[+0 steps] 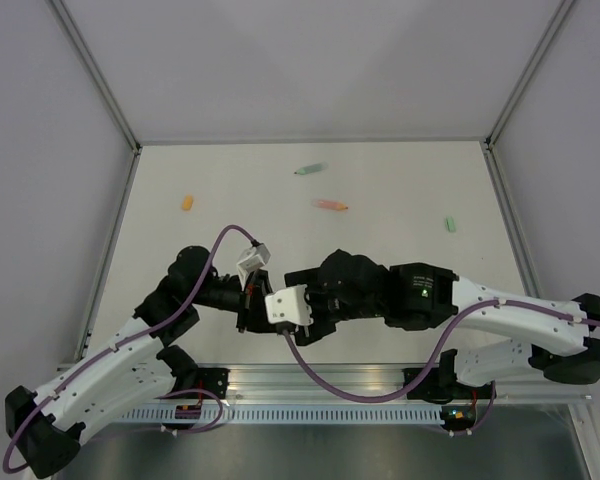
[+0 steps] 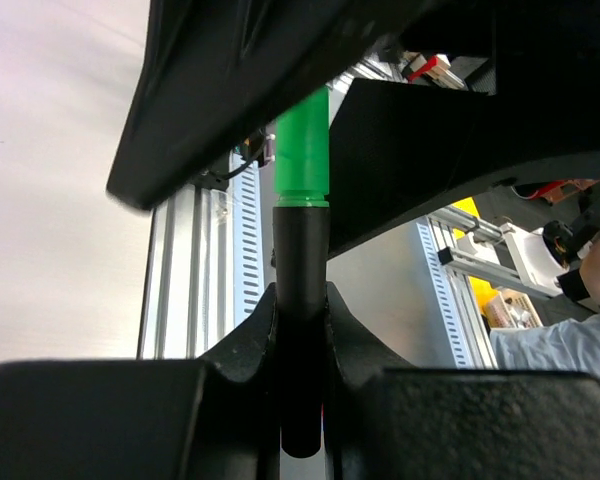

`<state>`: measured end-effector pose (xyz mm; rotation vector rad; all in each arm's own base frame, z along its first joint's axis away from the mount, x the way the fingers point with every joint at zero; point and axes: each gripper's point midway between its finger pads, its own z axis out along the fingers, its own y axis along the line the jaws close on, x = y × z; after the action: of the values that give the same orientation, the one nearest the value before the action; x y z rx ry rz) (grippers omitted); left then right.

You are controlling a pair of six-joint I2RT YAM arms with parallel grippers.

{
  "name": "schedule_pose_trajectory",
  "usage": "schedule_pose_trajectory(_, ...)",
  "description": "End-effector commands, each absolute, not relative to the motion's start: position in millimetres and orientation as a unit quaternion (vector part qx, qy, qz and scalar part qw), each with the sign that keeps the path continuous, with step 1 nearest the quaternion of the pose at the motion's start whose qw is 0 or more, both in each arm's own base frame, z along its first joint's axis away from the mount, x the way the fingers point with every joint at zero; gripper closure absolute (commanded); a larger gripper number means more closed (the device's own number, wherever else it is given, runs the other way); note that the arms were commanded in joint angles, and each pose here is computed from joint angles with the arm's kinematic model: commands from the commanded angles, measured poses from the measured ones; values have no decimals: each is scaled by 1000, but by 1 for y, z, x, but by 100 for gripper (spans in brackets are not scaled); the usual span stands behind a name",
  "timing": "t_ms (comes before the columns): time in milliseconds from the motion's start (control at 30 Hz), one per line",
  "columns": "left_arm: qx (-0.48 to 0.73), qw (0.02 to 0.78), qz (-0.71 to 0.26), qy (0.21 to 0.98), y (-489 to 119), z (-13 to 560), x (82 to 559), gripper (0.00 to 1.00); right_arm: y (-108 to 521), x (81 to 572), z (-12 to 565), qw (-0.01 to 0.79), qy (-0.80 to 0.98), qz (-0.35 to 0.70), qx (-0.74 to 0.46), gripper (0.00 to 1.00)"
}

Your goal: Insert the pens into the pen caps

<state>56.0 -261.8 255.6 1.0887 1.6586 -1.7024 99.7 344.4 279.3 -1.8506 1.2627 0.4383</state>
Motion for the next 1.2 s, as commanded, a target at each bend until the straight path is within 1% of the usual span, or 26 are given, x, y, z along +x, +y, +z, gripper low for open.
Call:
schedule_pose_trajectory(0, 396, 290, -627, 605, -265, 269, 62, 98, 343, 109, 318, 488, 503, 189, -688, 26)
schedule_pose_trajectory(200, 382, 336, -609, 609, -266, 272, 75, 98, 328, 100, 364, 550, 489, 245, -631, 19)
schedule_pose_trajectory(233, 383, 346, -609, 603, -265, 275, 75, 98, 323, 98, 378, 572, 482, 262, -610, 19)
schedule_pose_trajectory(300, 380, 360, -608, 597, -265, 278, 78, 98, 320, 91, 386, 580, 484, 296, -585, 18)
schedule_pose_trajectory(333, 380, 377, -611, 584, -265, 285, 79, 98, 313, 96, 406, 613, 482, 306, -546, 18)
schedule_pose_trajectory(467, 355, 426, -617, 558, -262, 299, 83, 98, 291, 113, 436, 668, 520, 349, -402, 15)
schedule_pose_trajectory(533, 338, 449, -619, 549, -260, 305, 88, 98, 284, 119, 447, 669, 544, 393, -318, 14)
schedule_pose_trajectory(567, 326, 465, -625, 535, -260, 310, 90, 98, 273, 134, 449, 679, 571, 383, -257, 17)
schedule_pose_trajectory(600, 319, 472, -629, 529, -259, 311, 92, 98, 270, 138, 451, 663, 592, 414, -195, 18)
schedule_pose_trajectory(667, 302, 474, -641, 522, -259, 306, 93, 98, 269, 141, 453, 661, 588, 444, -144, 20)
schedule_pose_trajectory(700, 301, 499, -649, 490, -257, 318, 92, 98, 274, 136, 453, 657, 577, 463, -146, 20)
schedule_pose_trajectory(767, 294, 501, -655, 483, -257, 312, 92, 98, 284, 132, 455, 652, 559, 493, -137, 20)
schedule_pose_trajectory(800, 300, 513, -656, 465, -256, 317, 91, 98, 289, 130, 456, 648, 555, 502, -141, 21)
schedule_pose_trajectory(867, 303, 514, -653, 466, -258, 310, 93, 98, 302, 129, 457, 645, 551, 509, -147, 21)
schedule_pose_trajectory(1167, 321, 529, -649, 443, -254, 308, 86, 98, 336, 143, 431, 662, 556, 472, -172, 23)
